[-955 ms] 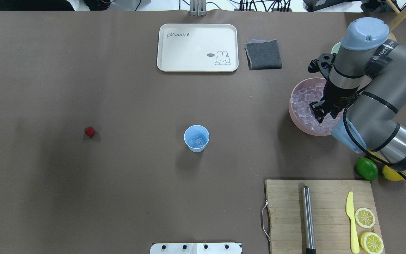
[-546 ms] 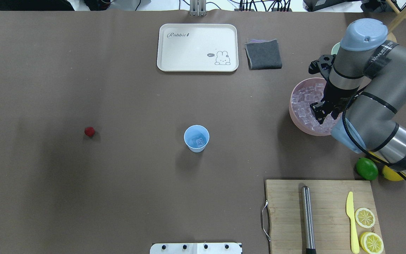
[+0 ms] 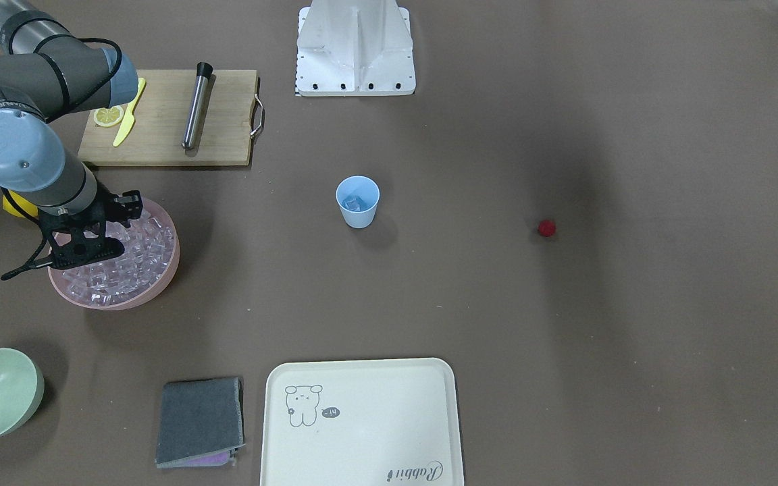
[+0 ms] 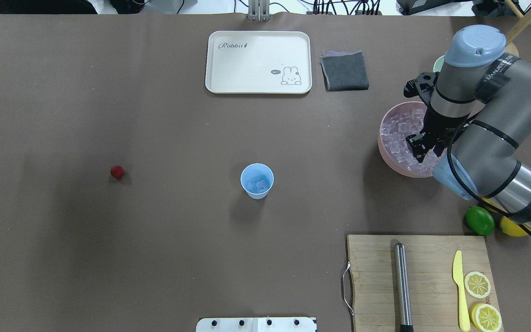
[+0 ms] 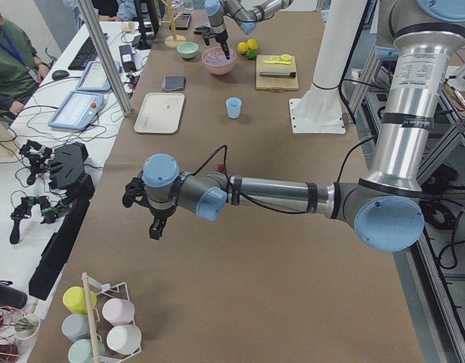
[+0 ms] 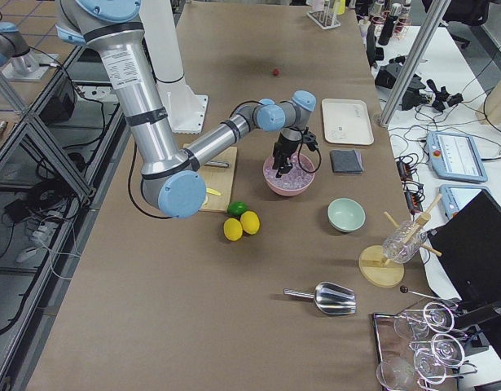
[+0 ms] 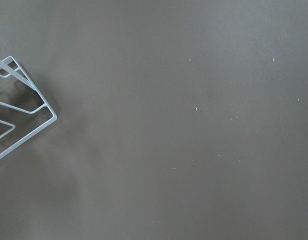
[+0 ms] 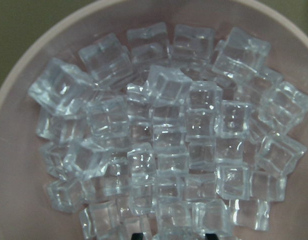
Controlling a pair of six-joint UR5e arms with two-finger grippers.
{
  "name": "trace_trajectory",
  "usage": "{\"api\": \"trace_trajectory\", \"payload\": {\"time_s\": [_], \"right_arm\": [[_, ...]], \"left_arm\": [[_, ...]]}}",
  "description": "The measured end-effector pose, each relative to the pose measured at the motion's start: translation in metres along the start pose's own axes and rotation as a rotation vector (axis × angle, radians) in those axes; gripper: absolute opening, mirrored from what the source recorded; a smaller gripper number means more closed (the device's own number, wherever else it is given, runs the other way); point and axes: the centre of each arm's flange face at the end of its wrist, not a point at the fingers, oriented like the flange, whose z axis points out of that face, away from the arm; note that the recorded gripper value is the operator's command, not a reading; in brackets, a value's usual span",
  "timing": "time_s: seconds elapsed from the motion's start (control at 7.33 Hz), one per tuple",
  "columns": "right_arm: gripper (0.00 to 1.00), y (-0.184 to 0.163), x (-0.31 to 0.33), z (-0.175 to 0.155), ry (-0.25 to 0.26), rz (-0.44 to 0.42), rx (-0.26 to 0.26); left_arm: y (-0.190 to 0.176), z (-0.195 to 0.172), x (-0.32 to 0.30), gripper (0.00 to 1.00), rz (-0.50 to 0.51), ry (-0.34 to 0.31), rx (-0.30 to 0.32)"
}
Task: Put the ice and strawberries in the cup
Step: 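Lower the right gripper into the bowl and grasp an ice cube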
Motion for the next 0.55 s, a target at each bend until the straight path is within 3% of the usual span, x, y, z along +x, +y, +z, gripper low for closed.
{"api": "trace_trajectory", "payload": {"time_s": [0.27, 0.41, 0.55], "right_arm": [[0.4, 0.0009, 0.0042, 0.0039, 0.004, 0.003, -0.007], [0.31, 0.0002, 0.0056, 0.0055, 0.005, 0.005, -0.01], [0.14, -0.0004, 0.006, 0.0061, 0.006, 0.007, -0.012]], "left_arm": [[-0.0002, -0.0002, 0.0002, 0.98, 0.001, 0.0, 0.0], [-0.0006, -0.0004, 0.0006, 0.98, 0.002, 0.0, 0.001], [-0.0009, -0.0006, 0.0007, 0.98, 0.002, 0.0, 0.001]]}}
